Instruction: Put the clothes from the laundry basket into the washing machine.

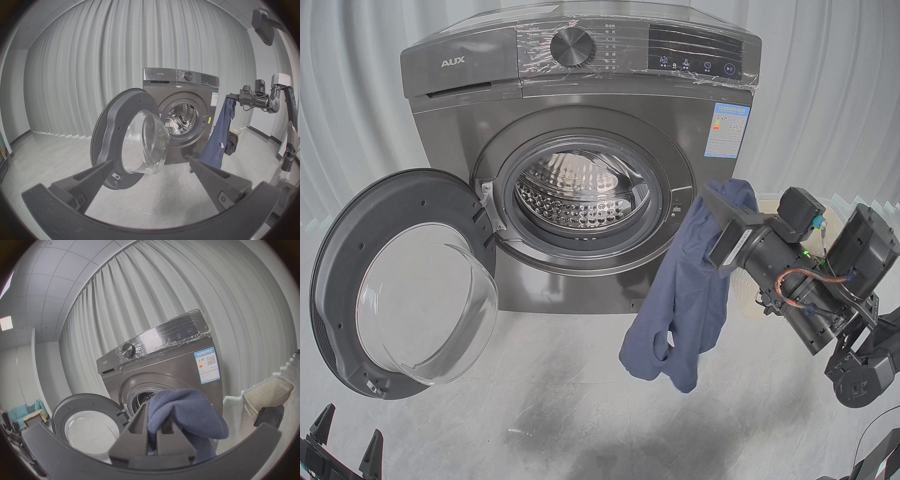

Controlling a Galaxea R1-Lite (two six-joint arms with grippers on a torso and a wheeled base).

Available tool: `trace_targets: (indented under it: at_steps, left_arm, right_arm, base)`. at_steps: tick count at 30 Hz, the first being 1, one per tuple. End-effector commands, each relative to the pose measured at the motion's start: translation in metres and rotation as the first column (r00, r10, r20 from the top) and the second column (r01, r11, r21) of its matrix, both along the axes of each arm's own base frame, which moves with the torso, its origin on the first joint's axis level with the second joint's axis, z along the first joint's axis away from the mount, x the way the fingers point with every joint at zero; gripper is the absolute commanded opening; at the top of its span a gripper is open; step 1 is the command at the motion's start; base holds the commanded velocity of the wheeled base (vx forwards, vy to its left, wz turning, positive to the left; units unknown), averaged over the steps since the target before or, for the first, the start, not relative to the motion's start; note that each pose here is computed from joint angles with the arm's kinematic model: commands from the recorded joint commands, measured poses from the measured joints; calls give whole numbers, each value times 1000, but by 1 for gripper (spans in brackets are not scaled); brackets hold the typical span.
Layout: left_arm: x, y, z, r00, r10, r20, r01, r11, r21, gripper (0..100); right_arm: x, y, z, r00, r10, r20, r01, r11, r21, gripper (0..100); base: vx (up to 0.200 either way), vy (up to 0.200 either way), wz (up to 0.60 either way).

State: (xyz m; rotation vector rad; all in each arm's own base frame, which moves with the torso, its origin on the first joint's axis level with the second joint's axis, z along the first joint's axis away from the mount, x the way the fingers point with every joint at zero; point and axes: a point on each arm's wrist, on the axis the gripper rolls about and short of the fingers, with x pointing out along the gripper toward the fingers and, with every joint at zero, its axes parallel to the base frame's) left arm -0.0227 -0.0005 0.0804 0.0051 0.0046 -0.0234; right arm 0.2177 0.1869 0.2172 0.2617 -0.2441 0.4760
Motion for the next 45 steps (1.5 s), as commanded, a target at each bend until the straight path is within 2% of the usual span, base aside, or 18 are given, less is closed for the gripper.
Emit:
trace_targets:
  at_steps: [1, 4, 7, 9, 11, 12, 15, 16, 17, 18, 23, 24, 26, 31, 35, 38, 40, 45]
  left_arm:
    - [0, 0, -5, 1000, 3, 2, -3, 1000, -2, 100]
    - [0, 0, -5, 1000, 2, 2, -2, 1000, -1, 100]
    - [0, 0, -5, 1000, 0, 3, 0, 1000, -4, 100]
    - [-1, 0, 2, 999, -3, 41, 3, 1000, -13, 100]
    - [-10, -1, 38, 986, -9, 164, 12, 1000, -18, 100]
    - [-11, -1, 48, 984, -20, 180, 23, 1000, -15, 100]
    - [-1, -3, 66, 983, -134, 122, 132, 991, 28, 100]
    - [4, -4, 67, 981, -178, 82, 176, 984, 37, 100]
    - [15, -6, 65, 970, -243, 4, 243, 970, 33, 100]
    - [19, -6, 64, 963, -267, -25, 267, 963, 26, 100]
    - [51, -10, 64, 878, -435, -199, 445, 896, 6, 100]
    - [58, -10, 66, 863, -458, -215, 470, 883, 4, 100]
    - [73, -12, 71, 848, -478, -230, 492, 871, 3, 100]
    - [111, -22, 79, 799, -550, -245, 565, 825, -9, 100]
    - [143, -39, 81, 779, -570, -262, 583, 812, -32, 100]
    - [162, -62, 82, 761, -599, -250, 610, 792, -43, 100]
    - [166, -67, 82, 759, -599, -254, 610, 791, -45, 100]
    - [192, -88, 74, 737, -606, -299, 616, 784, -71, 100]
  right_arm:
    - [11, 19, 1, 1000, 5, -12, -5, 999, 50, 0]
    - [18, 26, 6, 1000, -4, 1, 4, 997, 82, 0]
    - [22, 29, 3, 1000, -4, -5, 4, 997, 78, 0]
    - [22, 30, 3, 1000, -2, -7, 2, 997, 78, 0]
    - [20, 31, 4, 1000, 2, -4, -2, 996, 85, 0]
    - [20, 31, 5, 1000, 0, -4, 0, 996, 89, 0]
    - [22, 34, 12, 1000, 4, 11, -5, 993, 118, 0]
    - [22, 34, 14, 1000, 4, 16, -6, 992, 123, 0]
    - [21, 34, 14, 1000, 7, 19, -9, 992, 125, 0]
    - [21, 34, 15, 1000, 8, 20, -10, 992, 125, 0]
    - [10, 44, 18, 996, 85, 34, -89, 986, 143, 0]
    - [9, 46, 19, 995, 90, 33, -94, 985, 148, 0]
    - [10, 46, 21, 995, 87, 39, -92, 984, 152, 0]
    - [13, 48, 24, 995, 87, 49, -94, 982, 162, 0]
    - [17, 49, 26, 995, 79, 62, -89, 981, 173, 0]
    - [18, 49, 30, 995, 76, 70, -87, 980, 182, 0]
    - [18, 49, 30, 995, 76, 70, -87, 980, 182, 0]
    - [18, 49, 35, 994, 71, 84, -86, 977, 197, 0]
  base:
    - [0, 0, 0]
    - [0, 0, 0]
    - [0, 0, 0]
    - [0, 0, 0]
    - [0, 0, 0]
    - [0, 0, 0]
    - [0, 0, 0]
    - [0, 0, 0]
    - [0, 0, 0]
    - [0, 0, 0]
    - [0, 0, 0]
    - [0, 0, 0]
    - [0, 0, 0]
    - [0, 0, 0]
    - [0, 0, 0]
    - [0, 0, 0]
    - [0, 0, 0]
    - [0, 0, 0]
